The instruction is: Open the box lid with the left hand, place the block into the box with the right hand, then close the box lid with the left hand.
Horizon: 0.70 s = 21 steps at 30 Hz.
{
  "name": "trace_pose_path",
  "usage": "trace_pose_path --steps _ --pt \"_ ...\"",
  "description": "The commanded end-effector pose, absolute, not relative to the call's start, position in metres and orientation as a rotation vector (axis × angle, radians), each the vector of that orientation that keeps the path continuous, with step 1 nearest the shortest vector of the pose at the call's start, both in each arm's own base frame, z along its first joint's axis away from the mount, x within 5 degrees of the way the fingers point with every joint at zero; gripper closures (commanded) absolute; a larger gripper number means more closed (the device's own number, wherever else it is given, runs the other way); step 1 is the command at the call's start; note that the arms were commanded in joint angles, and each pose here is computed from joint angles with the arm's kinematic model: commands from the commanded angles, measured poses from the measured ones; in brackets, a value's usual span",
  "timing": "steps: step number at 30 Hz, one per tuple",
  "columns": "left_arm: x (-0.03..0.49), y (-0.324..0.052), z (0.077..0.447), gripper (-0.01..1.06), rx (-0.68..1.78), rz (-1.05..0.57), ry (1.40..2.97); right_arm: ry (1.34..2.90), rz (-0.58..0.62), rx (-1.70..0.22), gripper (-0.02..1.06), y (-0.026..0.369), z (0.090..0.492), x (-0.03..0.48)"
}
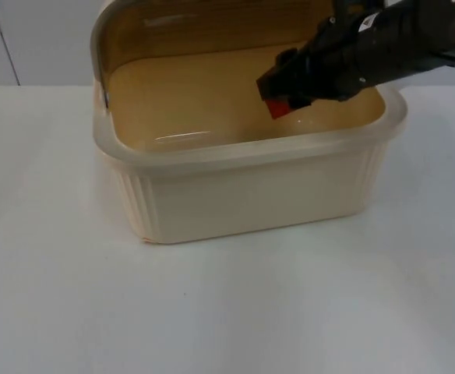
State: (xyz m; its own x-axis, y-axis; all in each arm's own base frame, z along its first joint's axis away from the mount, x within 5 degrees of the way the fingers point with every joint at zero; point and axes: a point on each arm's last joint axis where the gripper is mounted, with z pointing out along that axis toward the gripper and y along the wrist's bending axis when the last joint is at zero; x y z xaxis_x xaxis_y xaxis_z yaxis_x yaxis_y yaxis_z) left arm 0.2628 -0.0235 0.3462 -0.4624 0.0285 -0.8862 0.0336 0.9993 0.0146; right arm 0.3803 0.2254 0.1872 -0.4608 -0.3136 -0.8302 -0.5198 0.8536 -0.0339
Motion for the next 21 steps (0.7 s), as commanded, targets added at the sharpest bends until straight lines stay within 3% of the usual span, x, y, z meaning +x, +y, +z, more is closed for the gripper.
trace_pose_path --steps 1,3,4,7,8,12,21 --pt "0.261 -0.023 0.348 0.00 0.038 -0.012 2.044 2.076 0.284 -0.603 0.94 0.228 0.188 0.378" --pt "0.261 -0.023 0.348 0.00 0.038 -0.012 2.044 2.076 0.284 -0.603 0.81 0.228 0.188 0.378" --pt "0.261 -0.023 0.348 0.00 0.038 -0.012 2.044 2.076 0.284 -0.603 0.81 0.228 0.188 0.378" --pt "0.261 -0.023 0.347 0.00 0.037 -0.012 2.046 2.092 0.287 -0.611 0.46 0.229 0.187 0.377" --pt "0.261 -0.023 0.347 0.00 0.037 -0.012 2.046 2.092 0.287 -0.611 0.46 0.229 0.187 0.377" --pt "0.261 -0.023 0.347 0.00 0.037 -0.011 2.049 2.136 0.293 -0.638 -0.01 0.229 0.183 0.374" --pt "0.261 -0.023 0.347 0.00 0.037 -0.011 2.049 2.165 0.331 -0.674 0.00 0.225 0.210 0.362"
